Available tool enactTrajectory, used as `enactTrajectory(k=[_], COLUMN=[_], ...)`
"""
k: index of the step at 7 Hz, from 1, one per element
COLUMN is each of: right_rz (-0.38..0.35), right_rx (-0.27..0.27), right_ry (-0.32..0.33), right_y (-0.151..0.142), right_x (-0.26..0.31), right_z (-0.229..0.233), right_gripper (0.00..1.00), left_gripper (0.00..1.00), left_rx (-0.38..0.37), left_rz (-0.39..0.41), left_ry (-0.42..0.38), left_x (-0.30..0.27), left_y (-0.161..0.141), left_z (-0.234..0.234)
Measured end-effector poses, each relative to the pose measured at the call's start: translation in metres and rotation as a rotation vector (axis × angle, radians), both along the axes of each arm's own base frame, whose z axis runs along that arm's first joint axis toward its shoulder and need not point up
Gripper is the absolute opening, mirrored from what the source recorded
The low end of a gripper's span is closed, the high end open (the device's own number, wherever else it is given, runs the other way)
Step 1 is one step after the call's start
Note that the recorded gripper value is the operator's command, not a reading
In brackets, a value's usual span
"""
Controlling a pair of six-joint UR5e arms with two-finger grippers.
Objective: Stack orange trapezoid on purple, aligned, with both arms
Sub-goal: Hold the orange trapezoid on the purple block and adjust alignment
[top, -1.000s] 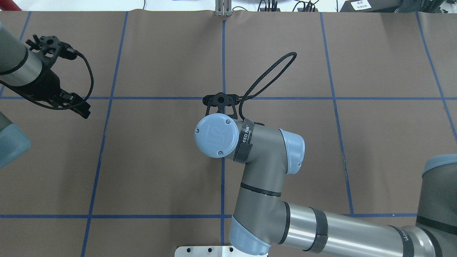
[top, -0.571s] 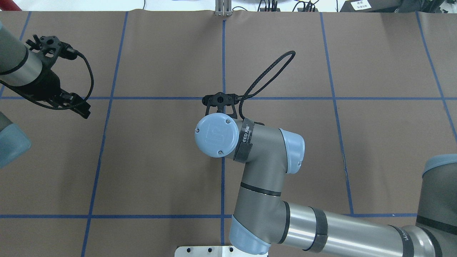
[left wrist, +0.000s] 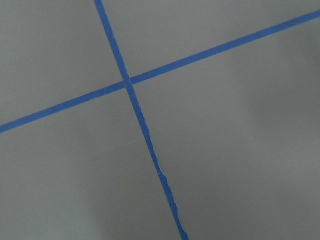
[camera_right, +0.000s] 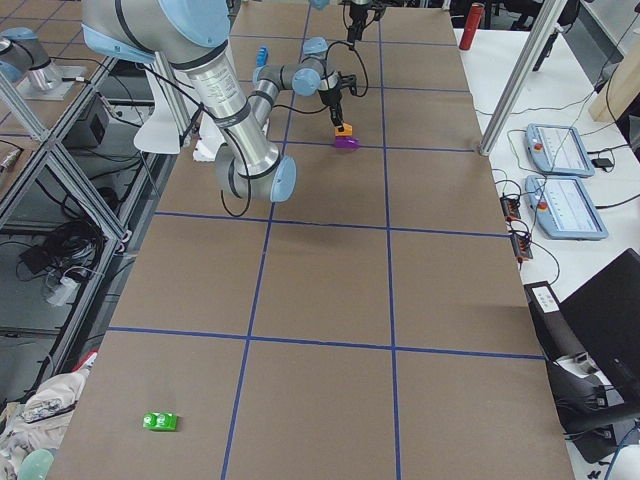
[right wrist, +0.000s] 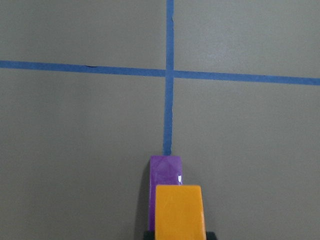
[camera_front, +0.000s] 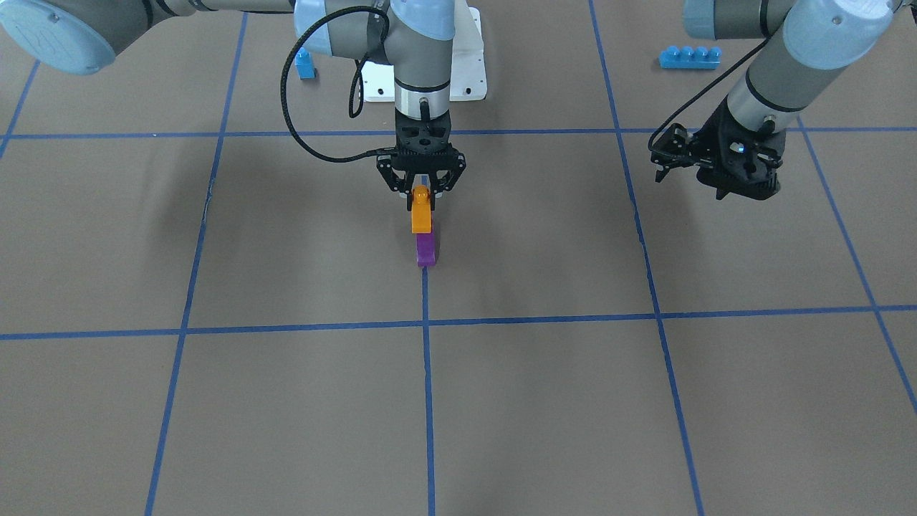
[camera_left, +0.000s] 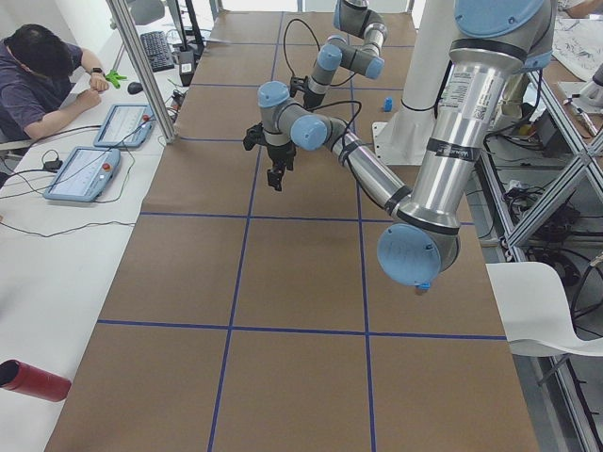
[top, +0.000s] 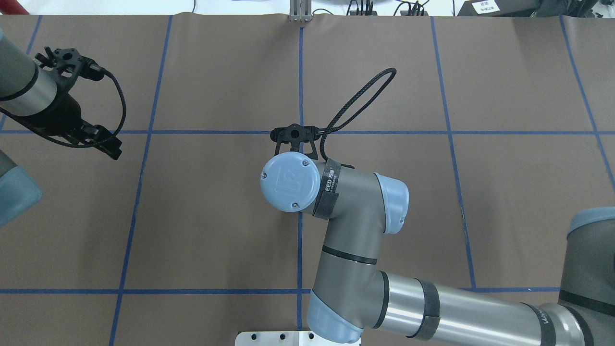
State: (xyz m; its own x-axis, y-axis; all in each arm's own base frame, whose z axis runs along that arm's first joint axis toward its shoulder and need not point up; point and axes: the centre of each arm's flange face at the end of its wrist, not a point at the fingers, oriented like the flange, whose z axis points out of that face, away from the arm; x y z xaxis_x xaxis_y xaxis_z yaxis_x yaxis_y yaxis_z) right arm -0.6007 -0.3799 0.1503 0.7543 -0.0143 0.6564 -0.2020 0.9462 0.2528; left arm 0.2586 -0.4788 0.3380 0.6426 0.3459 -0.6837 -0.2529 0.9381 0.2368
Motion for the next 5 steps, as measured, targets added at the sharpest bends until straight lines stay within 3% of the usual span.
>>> enactTrajectory(k=[5], right_rz=[-0.001], right_rx=[-0.002], right_ry=[0.005], right_y=[-0.0003], right_x=[-0.0018], right_z=[0.0022], right_gripper=[0.0], left_gripper=[1.0], left_rx=[0.001], left_rz=[0.0], left_ry=[0.0], left_x=[-0.0001], left_y=[0.0002], left_z=[-0.0003])
